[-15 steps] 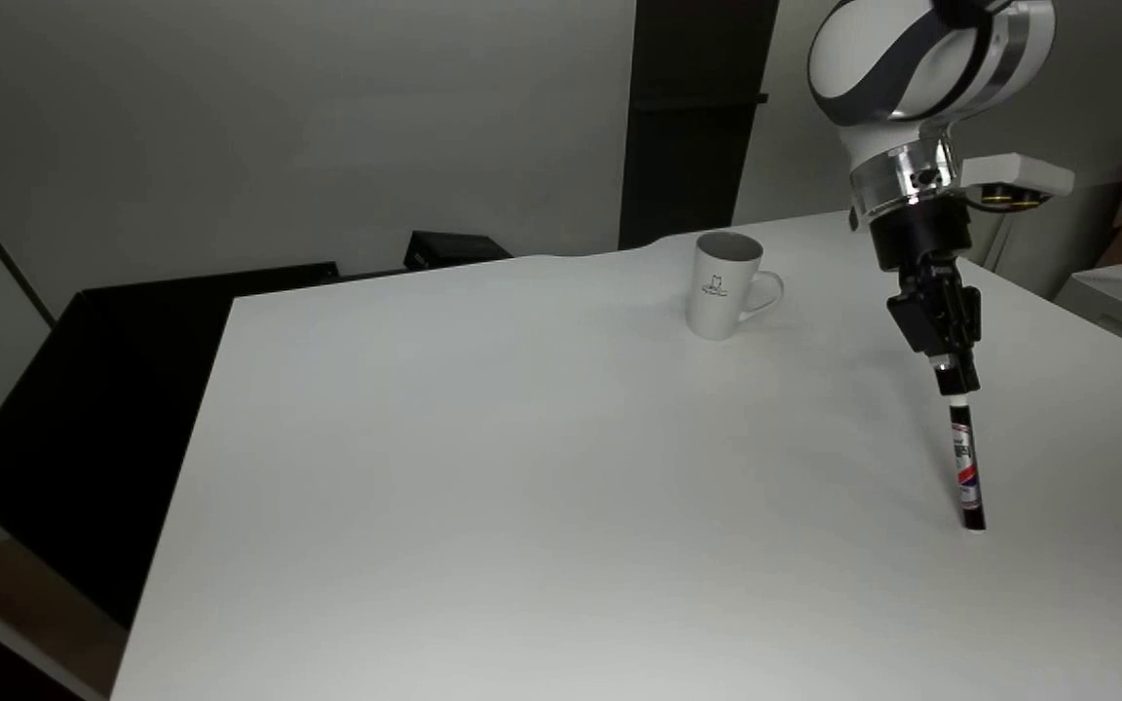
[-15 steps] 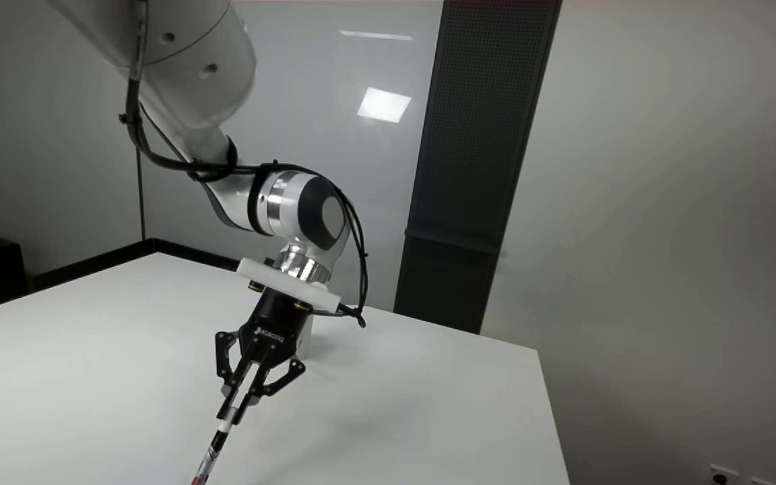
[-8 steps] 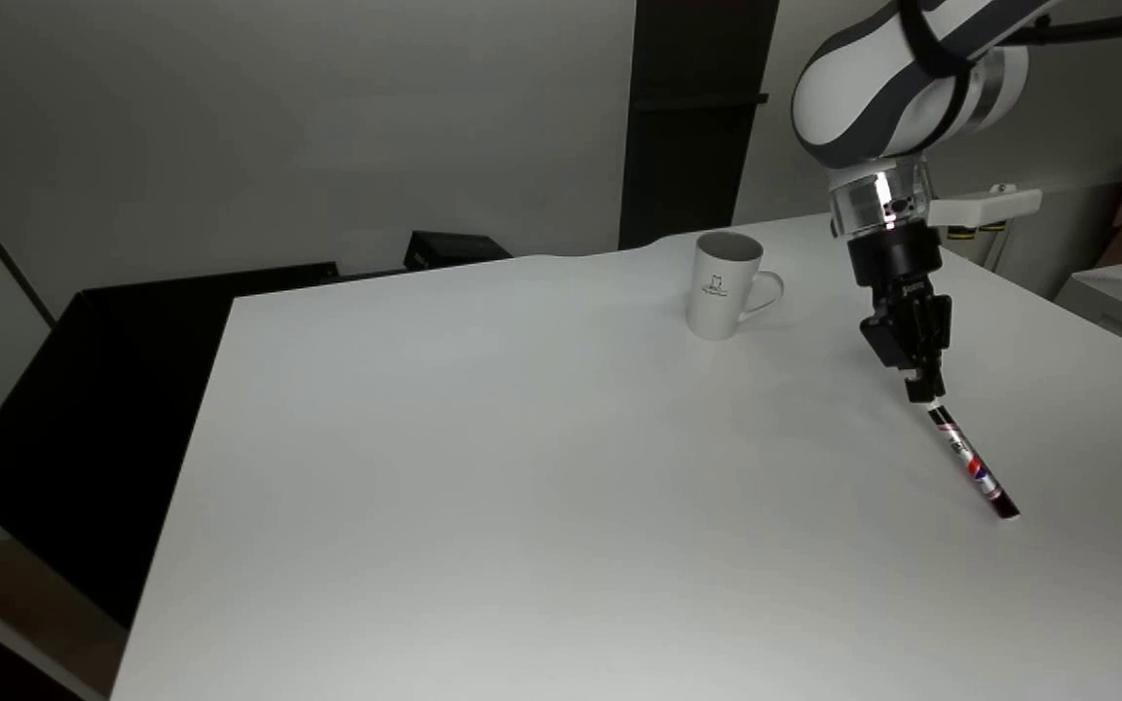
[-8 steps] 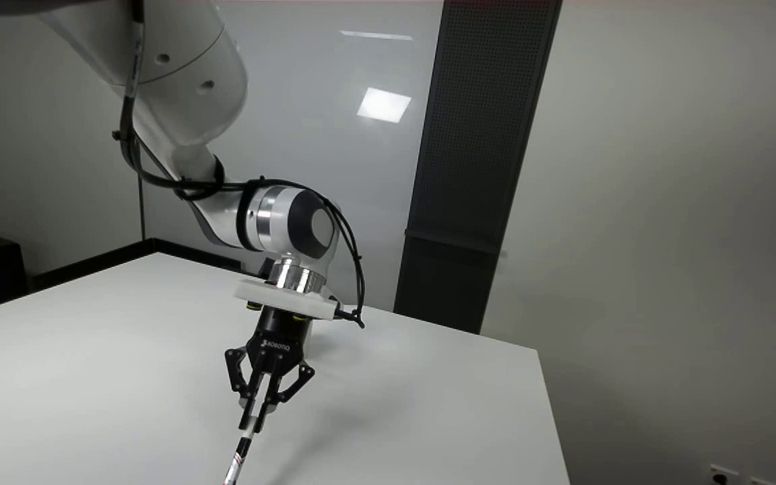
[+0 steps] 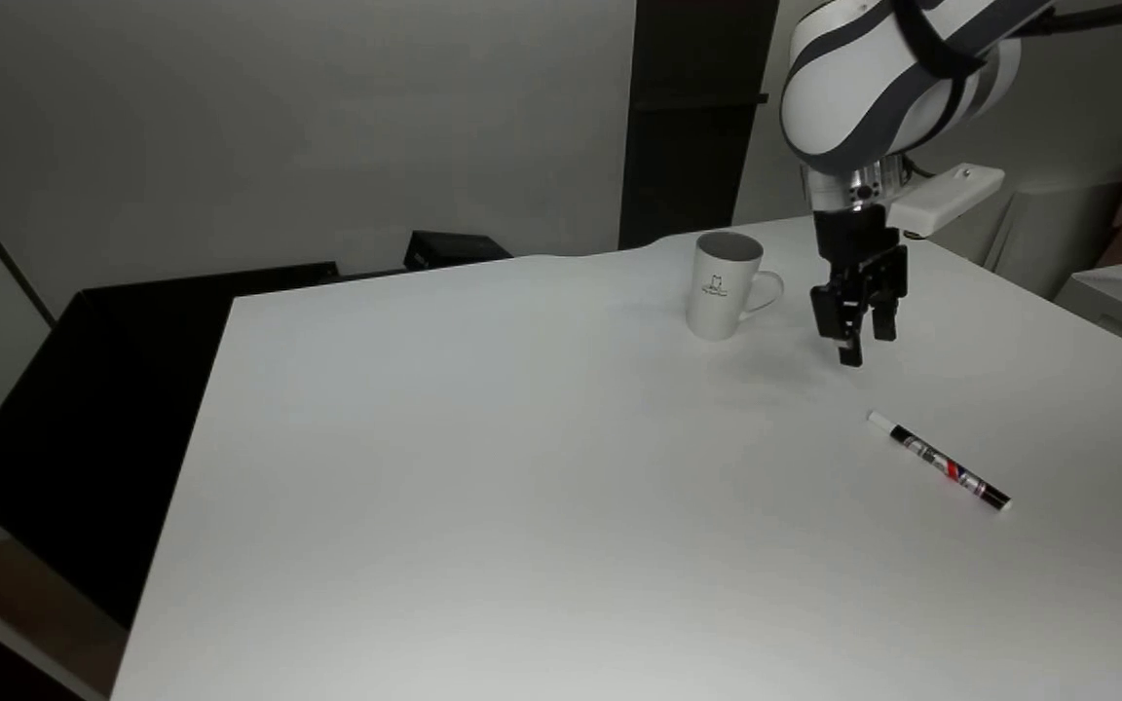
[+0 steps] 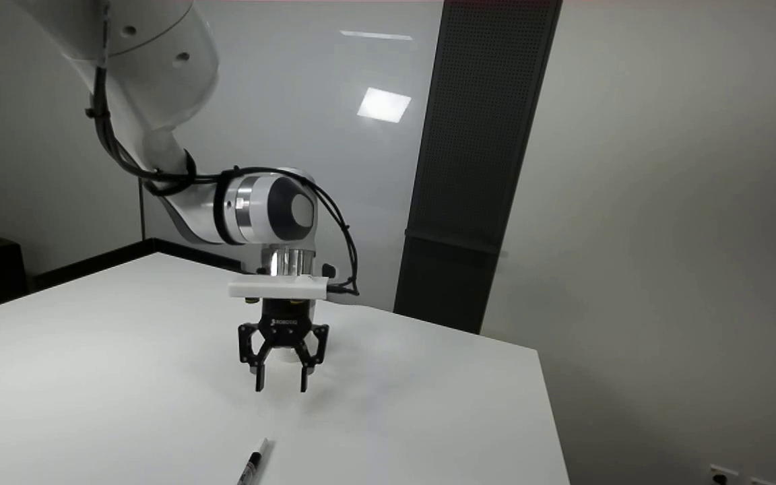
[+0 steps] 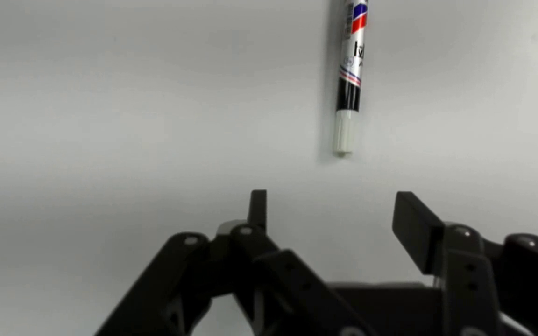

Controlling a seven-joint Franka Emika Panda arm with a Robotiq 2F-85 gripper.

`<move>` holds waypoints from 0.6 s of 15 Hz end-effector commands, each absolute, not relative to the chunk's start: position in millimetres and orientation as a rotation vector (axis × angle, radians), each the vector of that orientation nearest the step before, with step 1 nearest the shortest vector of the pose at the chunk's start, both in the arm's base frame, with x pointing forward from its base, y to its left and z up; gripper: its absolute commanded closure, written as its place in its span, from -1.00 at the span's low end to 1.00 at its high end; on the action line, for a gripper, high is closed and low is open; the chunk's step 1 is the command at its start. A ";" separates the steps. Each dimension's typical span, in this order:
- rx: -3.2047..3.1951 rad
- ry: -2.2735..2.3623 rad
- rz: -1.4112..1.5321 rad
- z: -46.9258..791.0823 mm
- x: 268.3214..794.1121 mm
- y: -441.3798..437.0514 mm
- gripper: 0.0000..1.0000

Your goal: Take the marker out of the mug and put it on the table

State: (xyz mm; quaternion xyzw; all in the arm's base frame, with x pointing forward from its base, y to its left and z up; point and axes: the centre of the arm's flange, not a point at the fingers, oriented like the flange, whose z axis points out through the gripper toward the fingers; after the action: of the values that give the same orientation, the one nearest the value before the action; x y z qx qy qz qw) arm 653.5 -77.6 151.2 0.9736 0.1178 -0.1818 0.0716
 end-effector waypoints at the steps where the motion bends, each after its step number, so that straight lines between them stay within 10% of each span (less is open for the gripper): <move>1: 2.930 0.277 -0.251 191.0 642.3 -68.2 -0.98; 9: 3.061 0.099 0.106 230.5 642.0 -66.1 -1.00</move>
State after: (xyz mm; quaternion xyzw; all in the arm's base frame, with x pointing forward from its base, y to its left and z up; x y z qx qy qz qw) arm 661.6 -66.9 218.2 0.9959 0.0674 0.0184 0.0575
